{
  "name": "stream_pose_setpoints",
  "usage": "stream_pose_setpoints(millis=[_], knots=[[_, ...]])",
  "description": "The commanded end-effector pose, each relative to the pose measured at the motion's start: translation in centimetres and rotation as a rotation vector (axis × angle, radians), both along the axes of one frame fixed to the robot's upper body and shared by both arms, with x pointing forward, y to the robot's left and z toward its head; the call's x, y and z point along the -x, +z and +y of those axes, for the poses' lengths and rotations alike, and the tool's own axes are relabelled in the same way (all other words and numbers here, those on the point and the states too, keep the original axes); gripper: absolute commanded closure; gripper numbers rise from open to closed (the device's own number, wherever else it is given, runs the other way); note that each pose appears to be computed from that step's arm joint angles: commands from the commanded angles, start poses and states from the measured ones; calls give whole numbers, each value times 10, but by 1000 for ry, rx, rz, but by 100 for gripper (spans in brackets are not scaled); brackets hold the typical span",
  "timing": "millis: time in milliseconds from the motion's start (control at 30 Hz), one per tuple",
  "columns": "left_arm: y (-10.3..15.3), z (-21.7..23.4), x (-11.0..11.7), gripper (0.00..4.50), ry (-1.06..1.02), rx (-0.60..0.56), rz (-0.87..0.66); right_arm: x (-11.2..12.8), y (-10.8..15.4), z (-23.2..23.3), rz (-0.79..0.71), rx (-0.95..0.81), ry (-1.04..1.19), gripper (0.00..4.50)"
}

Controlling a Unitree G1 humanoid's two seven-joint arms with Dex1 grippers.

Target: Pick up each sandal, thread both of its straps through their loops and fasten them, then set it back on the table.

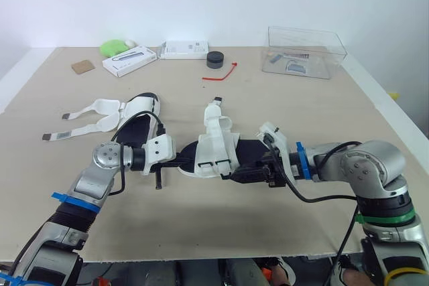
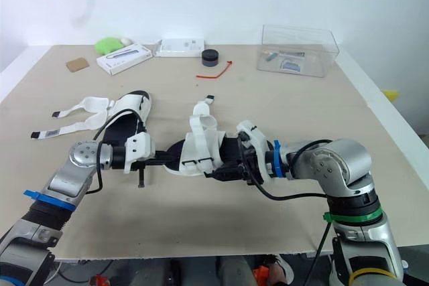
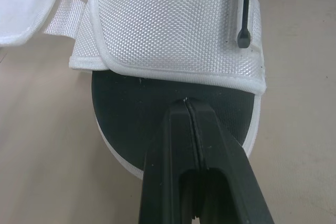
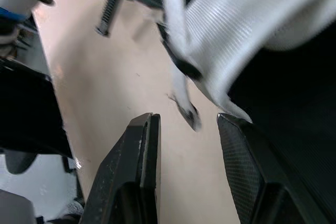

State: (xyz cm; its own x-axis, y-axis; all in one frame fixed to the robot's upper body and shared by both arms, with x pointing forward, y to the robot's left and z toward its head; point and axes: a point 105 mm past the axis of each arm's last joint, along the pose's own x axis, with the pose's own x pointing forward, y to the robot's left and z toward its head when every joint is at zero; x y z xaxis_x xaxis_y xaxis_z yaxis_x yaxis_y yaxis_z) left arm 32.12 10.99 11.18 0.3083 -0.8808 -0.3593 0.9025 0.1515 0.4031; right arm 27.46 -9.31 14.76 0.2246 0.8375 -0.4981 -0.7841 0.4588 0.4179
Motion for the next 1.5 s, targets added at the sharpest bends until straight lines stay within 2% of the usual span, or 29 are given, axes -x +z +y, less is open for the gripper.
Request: stream_pose_setpoints(millis=[33,300,333,367,433,467,667,833,1033,1167,1267,1333,1433,1500], knots=[[-17,-1,5,450,-19,-48,59,2,15,12,-50,-42,29,258],[-18,-3,5,450,-24,-46,60,1,6,16,-21,-28,13,258],[-18,-3,6,450,-24,-46,61,0,6,16,-21,-30,6,308],[-18,-3,6,450,-24,-44,61,-1,6,16,-22,-31,0,333],[-19,-3,7,450,-23,-44,61,-2,6,15,-23,-37,-12,421],[-19,-3,7,450,-23,-44,61,-2,6,15,-22,-39,-15,447],[-20,1,7,450,-12,-49,61,8,2,8,33,-26,-3,447],[-21,3,8,450,-8,-52,67,36,-11,-2,115,20,92,447],[-21,3,8,450,-10,-50,73,62,-14,-5,186,36,202,447],[-21,2,6,450,-14,-51,75,68,-9,-5,192,14,235,447],[-21,2,6,450,-15,-53,76,75,0,-5,188,-11,292,338],[-22,2,6,450,-17,-55,78,70,2,-6,94,34,295,247],[-23,2,6,450,-20,-58,80,60,3,-14,-107,123,334,101],[-22,1,6,450,-22,-58,81,46,11,-17,-375,165,416,4]])
